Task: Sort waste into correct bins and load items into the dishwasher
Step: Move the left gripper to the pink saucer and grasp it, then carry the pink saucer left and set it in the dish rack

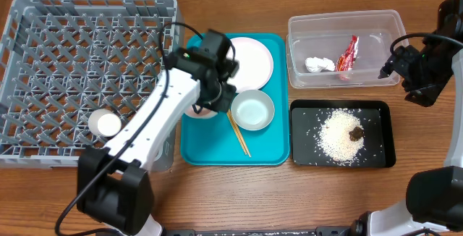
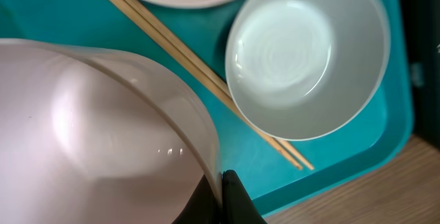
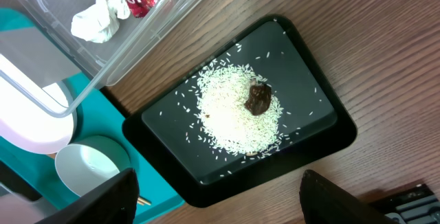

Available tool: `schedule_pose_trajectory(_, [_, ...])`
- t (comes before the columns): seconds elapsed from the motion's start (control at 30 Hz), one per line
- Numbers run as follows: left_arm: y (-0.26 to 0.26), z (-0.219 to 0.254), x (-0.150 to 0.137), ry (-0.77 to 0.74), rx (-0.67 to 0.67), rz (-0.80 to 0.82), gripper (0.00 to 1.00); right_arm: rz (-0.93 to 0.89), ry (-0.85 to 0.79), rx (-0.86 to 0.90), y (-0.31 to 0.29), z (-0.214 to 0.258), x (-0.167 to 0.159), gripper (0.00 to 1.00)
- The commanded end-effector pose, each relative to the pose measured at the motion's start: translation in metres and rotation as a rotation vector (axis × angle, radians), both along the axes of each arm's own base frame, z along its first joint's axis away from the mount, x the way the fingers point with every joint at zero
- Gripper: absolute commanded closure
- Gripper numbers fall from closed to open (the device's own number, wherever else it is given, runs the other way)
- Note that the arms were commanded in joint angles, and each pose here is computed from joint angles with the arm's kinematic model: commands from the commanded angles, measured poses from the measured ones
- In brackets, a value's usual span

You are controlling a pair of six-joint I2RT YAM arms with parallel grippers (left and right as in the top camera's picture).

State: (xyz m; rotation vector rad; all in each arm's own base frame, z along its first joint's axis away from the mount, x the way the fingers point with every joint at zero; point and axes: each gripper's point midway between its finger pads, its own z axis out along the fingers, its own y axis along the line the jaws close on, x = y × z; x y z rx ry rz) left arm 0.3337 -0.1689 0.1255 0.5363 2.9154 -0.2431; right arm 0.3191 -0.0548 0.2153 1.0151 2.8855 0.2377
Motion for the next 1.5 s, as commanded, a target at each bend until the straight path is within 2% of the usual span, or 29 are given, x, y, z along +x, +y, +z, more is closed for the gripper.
schedule_pose_trajectory(0.0, [0.011,0.059,0.022,-0.128,-0.094,0.078,0.96,0.006,-0.050,-0.009,0.001,0.014,-0.001,0.23])
schedule_pose_trajectory(0.17, [0.039,0.108,0.041,-0.224,-0.258,0.130,0.96,0.006,-0.050,-0.009,0.001,0.014,-0.001,0.23])
schedule_pose_trajectory(0.43, [0.090,0.148,0.059,-0.296,-0.643,0.103,0.96,0.006,-0.049,-0.008,0.001,0.014,-0.001,0.23])
schedule_pose_trajectory(0.5, [0.106,0.151,0.063,-0.302,-0.734,0.117,0.96,0.006,-0.049,-0.008,0.001,0.014,-0.001,0.23])
schedule_pose_trajectory(0.83, [0.168,0.122,0.086,-0.229,-0.999,0.272,0.96,0.006,-0.041,-0.007,0.001,0.014,-0.003,0.23])
schedule_pose_trajectory(1.17, [0.203,0.052,0.086,-0.008,-1.069,0.491,0.96,0.006,-0.042,-0.007,0.001,0.014,-0.003,0.23])
schedule_pose_trajectory(1.4, [0.237,0.016,0.067,0.084,-0.921,0.627,0.96,0.006,-0.041,-0.007,0.001,0.014,-0.003,0.23])
schedule_pose_trajectory(1.43, [0.242,0.015,0.065,0.088,-0.914,0.642,0.93,0.006,-0.040,-0.007,0.001,0.014,-0.003,0.23])
schedule_pose_trajectory(1.47, [0.247,0.014,0.062,0.093,-0.907,0.657,0.82,0.006,-0.040,-0.006,0.002,0.014,-0.003,0.23])
